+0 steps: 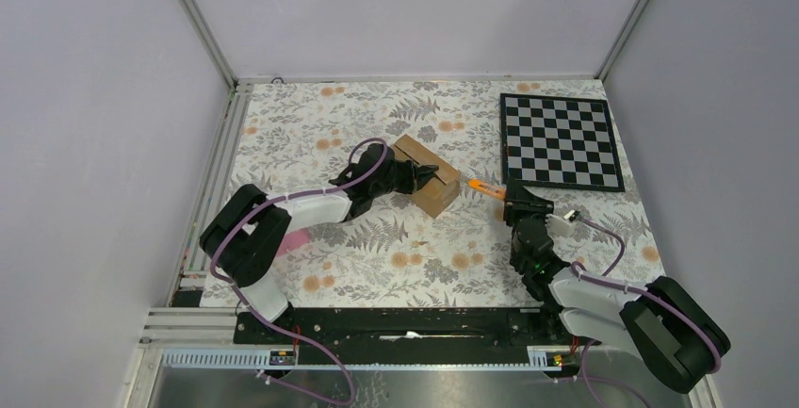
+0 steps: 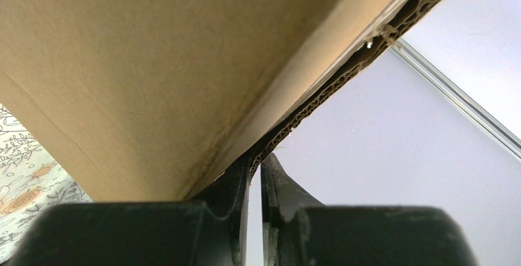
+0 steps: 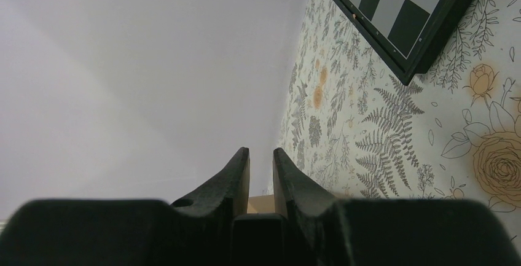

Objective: Unpack the express box
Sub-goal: Cut the express box at the center of the board.

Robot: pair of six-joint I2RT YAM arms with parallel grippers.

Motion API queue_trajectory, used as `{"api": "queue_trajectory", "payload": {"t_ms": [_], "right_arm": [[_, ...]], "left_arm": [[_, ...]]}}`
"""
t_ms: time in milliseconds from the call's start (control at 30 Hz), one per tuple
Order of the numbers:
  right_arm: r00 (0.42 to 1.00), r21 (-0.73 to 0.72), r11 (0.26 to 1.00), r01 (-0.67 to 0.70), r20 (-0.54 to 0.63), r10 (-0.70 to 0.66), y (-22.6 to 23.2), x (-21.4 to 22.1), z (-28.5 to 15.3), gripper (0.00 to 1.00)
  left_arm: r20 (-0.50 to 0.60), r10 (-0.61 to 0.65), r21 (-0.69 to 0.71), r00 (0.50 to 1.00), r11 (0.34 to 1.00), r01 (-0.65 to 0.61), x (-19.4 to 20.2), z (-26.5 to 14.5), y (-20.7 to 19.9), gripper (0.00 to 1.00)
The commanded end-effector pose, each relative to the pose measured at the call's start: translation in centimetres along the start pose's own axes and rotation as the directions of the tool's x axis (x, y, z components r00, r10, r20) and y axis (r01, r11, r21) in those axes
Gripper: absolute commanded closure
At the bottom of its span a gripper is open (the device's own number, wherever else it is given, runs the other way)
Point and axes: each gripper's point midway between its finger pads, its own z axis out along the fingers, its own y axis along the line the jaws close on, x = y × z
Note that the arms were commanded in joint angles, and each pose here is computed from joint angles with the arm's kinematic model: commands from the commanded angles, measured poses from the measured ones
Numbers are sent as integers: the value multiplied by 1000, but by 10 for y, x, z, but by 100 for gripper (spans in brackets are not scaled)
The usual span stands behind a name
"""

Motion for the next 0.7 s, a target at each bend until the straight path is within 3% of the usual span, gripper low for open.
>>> {"api": "queue_trajectory", "payload": {"t_ms": [0,667], "right_arm": [[1000,18,1000,18,11,-18,-7,-3,-1,100],[999,30,1000,3,54,-4,-13,-18,1,100]], "left_arm": [[-42,-288,35,957,957,289,7,-6,-22,100],[-38,-285,23,958,958,286,6,-6,-18,100]]}}
